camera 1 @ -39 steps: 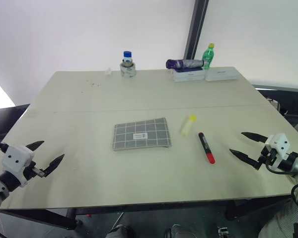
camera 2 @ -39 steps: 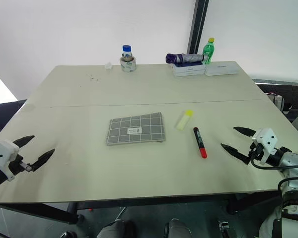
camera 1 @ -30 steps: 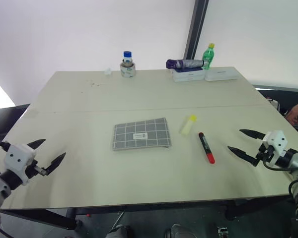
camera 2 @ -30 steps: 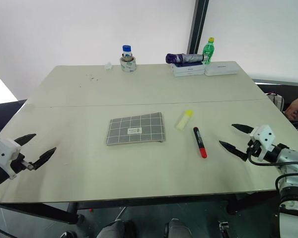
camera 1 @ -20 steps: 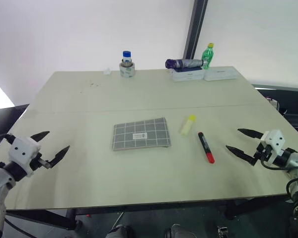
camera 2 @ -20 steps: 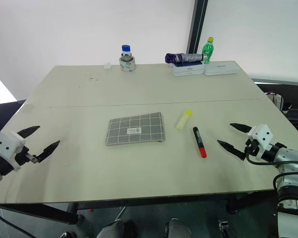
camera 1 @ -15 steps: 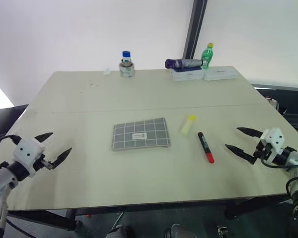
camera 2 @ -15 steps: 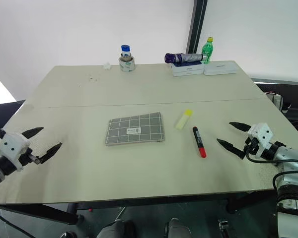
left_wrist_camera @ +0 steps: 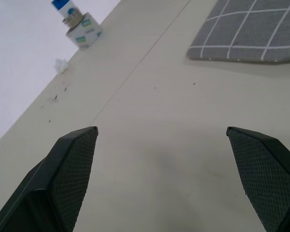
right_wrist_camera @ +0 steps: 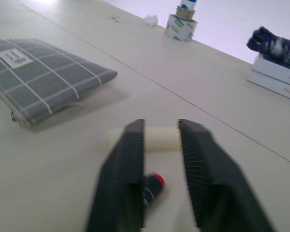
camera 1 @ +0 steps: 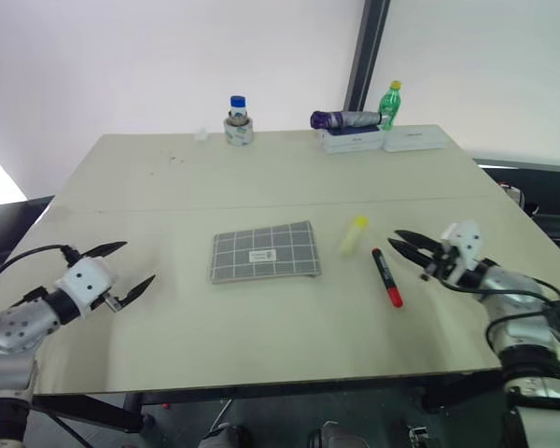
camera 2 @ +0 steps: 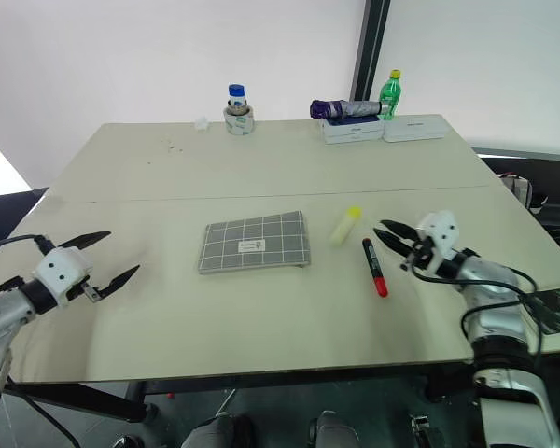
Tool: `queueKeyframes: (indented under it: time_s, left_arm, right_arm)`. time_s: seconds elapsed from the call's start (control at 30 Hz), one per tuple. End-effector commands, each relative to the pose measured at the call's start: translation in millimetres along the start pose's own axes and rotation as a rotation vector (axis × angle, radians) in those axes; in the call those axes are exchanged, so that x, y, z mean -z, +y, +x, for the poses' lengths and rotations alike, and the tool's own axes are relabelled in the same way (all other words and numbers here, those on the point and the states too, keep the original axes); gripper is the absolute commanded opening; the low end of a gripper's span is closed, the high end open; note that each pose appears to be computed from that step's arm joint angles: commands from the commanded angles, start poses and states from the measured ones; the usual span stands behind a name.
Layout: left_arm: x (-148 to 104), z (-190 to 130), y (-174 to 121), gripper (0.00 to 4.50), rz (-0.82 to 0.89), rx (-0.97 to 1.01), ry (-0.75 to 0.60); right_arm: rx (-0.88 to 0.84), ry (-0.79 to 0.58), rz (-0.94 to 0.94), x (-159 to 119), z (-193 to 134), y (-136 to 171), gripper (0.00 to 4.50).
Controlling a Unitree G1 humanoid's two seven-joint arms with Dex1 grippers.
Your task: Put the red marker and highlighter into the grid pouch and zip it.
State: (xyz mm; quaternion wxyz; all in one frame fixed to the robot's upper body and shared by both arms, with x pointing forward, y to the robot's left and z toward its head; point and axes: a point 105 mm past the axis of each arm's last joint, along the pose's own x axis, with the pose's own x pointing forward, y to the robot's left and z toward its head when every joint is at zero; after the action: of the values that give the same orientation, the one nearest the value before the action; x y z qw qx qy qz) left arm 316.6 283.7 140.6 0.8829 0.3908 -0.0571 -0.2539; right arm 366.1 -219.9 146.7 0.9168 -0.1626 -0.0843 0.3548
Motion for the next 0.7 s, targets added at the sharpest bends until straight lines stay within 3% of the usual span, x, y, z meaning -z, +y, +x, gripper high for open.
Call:
queueKeyframes:
  time_s: [0.03, 0.3, 0.7]
  left_arm:
    - [-6.7, 13.9, -3.0, 4.50, 0.317, 0.094, 0.004]
    - [-12.3, 36.8, -3.0, 4.50, 0.541, 0.129, -0.051]
    - [-3.6, 54.8, -42.5, 4.50, 0.710, 0.278, -0.133]
  right_arm:
    - [-0.005, -0.031, -0.074, -12.7, 40.9, 6.4, 0.06]
    - [0.089, 0.116, -0.204, -1.0, 85.9, 2.2, 0.06]
    - [0.047, 0.158, -0.330, 4.3, 121.0, 30.6, 0.06]
